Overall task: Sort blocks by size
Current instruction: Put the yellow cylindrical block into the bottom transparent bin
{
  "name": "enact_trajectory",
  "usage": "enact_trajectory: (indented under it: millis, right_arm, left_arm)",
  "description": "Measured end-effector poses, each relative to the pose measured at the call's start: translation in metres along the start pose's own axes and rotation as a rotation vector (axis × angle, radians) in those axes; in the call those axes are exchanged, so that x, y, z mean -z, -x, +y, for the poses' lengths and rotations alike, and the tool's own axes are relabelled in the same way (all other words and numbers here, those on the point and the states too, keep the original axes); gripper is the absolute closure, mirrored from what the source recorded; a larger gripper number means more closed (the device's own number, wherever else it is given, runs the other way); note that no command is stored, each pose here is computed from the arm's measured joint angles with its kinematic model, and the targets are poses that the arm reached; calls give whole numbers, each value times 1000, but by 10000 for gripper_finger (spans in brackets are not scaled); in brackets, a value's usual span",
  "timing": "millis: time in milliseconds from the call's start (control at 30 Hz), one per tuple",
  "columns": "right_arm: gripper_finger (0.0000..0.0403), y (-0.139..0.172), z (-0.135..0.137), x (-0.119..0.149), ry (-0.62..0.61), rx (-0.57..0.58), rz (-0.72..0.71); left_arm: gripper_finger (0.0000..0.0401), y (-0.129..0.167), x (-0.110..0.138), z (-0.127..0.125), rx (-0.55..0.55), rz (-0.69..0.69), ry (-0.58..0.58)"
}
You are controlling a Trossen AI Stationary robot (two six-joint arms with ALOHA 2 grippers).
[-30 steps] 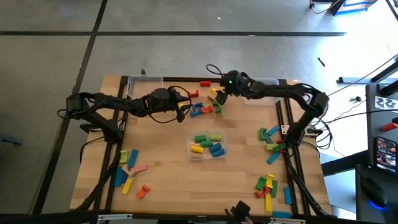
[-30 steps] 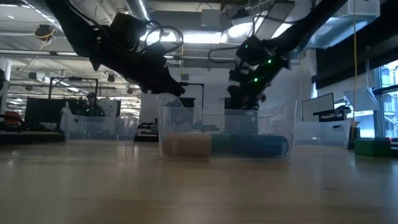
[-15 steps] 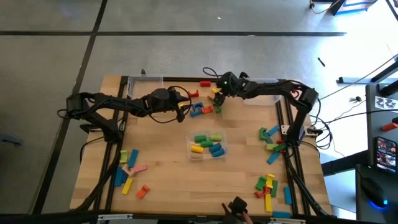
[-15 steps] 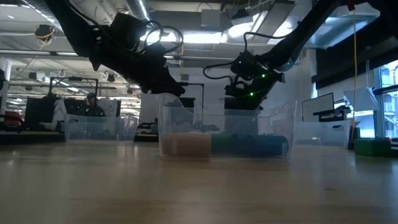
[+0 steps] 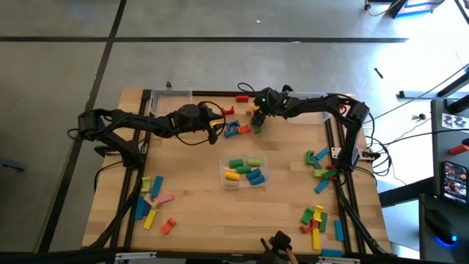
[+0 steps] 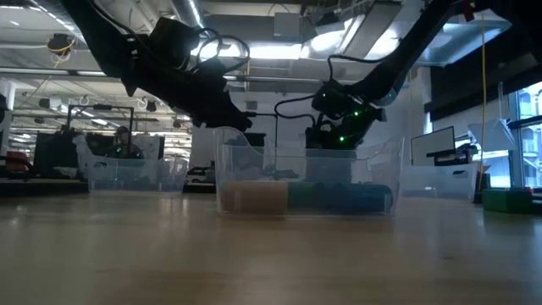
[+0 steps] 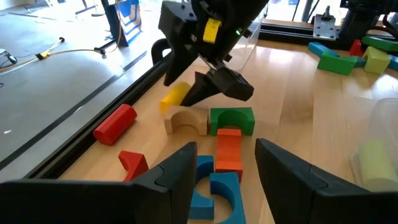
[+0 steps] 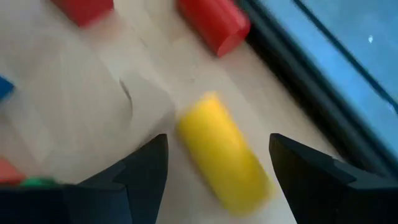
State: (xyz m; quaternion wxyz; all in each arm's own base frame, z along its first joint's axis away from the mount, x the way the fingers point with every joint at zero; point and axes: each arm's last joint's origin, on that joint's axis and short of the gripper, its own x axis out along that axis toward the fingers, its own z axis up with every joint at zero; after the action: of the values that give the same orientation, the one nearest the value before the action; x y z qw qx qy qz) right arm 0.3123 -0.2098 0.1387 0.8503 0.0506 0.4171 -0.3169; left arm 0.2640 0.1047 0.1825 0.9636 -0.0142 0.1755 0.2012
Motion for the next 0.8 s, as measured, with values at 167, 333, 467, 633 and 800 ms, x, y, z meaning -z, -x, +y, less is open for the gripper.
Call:
enact_trajectory:
  millis: [167, 333, 467, 633, 800]
  right_arm:
    - [130, 0, 0, 1, 11, -7, 9]
    - [130, 0, -3, 3, 79, 22, 33]
    - [130, -1, -9, 6, 101, 26, 61]
    - [130, -1, -14, 11, 56, 38, 110]
    - [130, -1, -14, 11, 53, 33, 105]
  left_arm:
    - [242, 0, 0, 0, 0, 0, 0]
    - [242, 0, 0, 0, 0, 3, 0]
    - [242, 0, 1, 0, 0, 14, -1]
    - [242, 0, 2, 0, 1, 17, -1]
    - [242, 0, 2, 0, 1, 18, -4]
